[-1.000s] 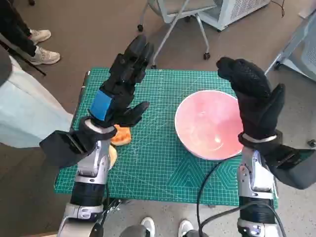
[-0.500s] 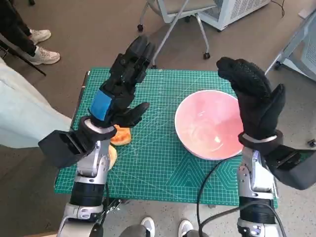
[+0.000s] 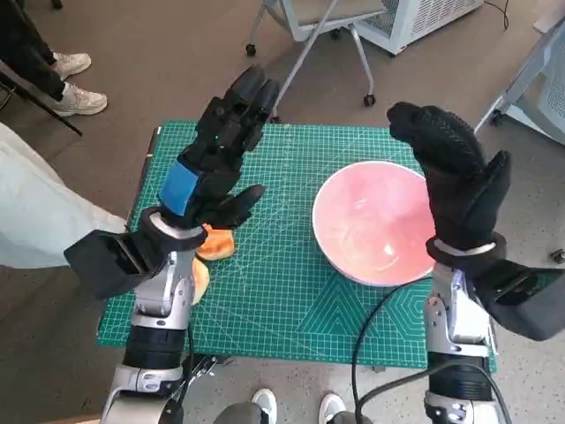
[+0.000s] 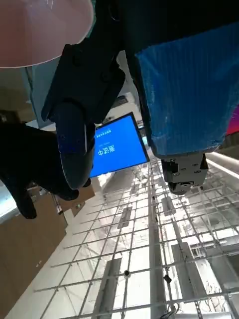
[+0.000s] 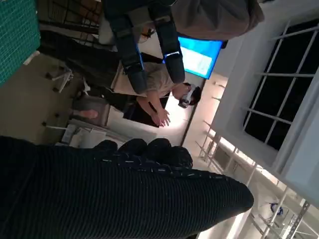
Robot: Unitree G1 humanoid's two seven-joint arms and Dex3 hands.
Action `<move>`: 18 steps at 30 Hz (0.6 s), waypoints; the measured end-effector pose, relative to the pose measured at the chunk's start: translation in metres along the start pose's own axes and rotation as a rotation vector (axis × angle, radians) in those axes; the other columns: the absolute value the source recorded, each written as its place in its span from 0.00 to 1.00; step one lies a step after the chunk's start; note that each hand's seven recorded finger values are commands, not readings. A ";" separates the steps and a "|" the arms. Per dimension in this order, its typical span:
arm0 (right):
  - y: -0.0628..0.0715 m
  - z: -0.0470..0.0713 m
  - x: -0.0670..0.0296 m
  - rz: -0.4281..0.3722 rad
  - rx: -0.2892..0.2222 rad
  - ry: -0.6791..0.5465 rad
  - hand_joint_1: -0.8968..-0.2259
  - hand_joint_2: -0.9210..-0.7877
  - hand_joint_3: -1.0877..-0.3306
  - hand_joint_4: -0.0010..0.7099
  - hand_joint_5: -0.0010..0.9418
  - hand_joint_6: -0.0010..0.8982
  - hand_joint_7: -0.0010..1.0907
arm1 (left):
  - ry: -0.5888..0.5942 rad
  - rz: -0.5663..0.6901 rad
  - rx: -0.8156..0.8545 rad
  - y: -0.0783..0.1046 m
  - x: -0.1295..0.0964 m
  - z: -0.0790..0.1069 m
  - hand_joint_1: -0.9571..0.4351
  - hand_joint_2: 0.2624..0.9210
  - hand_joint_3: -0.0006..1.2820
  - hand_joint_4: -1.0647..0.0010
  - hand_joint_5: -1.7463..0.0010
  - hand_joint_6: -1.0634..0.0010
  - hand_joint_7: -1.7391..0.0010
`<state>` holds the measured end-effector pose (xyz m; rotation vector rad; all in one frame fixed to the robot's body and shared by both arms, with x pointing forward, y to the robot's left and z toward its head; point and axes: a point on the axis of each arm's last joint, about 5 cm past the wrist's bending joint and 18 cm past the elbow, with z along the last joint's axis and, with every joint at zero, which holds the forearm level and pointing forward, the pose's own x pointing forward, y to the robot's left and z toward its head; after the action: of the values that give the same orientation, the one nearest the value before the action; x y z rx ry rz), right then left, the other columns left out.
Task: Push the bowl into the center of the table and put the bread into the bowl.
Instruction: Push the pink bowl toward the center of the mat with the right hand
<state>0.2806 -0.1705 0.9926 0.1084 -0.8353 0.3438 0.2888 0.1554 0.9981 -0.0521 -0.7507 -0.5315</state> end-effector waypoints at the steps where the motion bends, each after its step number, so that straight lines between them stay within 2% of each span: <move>1: -0.001 0.000 -0.0002 -0.002 -0.002 0.000 0.38 0.00 0.53 0.28 0.00 0.09 0.53 | 0.000 0.000 0.000 0.000 0.000 0.000 0.28 1.00 0.35 1.00 1.00 1.00 0.86; 4: -0.006 0.001 -0.0016 -0.009 -0.011 0.000 0.38 0.00 0.55 0.30 0.00 0.12 0.48 | 0.000 0.000 0.000 0.000 0.000 0.000 0.28 1.00 0.35 1.00 1.00 1.00 0.86; 8: -0.026 0.004 -0.0092 -0.043 -0.048 0.014 0.37 0.00 0.55 0.30 0.00 0.13 0.43 | 0.000 0.001 0.000 0.000 -0.001 0.000 0.28 1.00 0.35 1.00 1.00 1.00 0.86; 14: -0.061 0.001 -0.0254 -0.210 -0.184 0.058 0.36 0.00 0.51 0.25 0.00 0.13 0.39 | 0.006 0.011 0.002 0.001 -0.004 0.000 0.28 1.00 0.35 1.00 1.00 1.00 0.85; 16: -0.069 0.000 -0.0301 -0.266 -0.215 0.078 0.35 0.00 0.50 0.24 0.00 0.13 0.39 | 0.008 0.013 0.001 0.001 -0.005 -0.001 0.27 1.00 0.35 0.99 1.00 1.00 0.85; 17: -0.073 -0.001 -0.0321 -0.296 -0.229 0.091 0.38 0.00 0.46 0.20 0.00 0.10 0.37 | 0.009 0.014 0.001 0.001 -0.005 -0.001 0.27 1.00 0.35 1.00 1.00 1.00 0.85; 18: -0.077 -0.002 -0.0345 -0.326 -0.240 0.106 0.38 0.00 0.46 0.20 0.01 0.10 0.37 | 0.010 0.015 0.001 0.001 -0.005 -0.001 0.27 1.00 0.35 0.99 1.00 1.00 0.84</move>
<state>0.2867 -0.2508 0.9686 0.0017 -0.7334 -0.0582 0.2865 0.1583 0.9942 -0.0541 -0.7404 -0.5167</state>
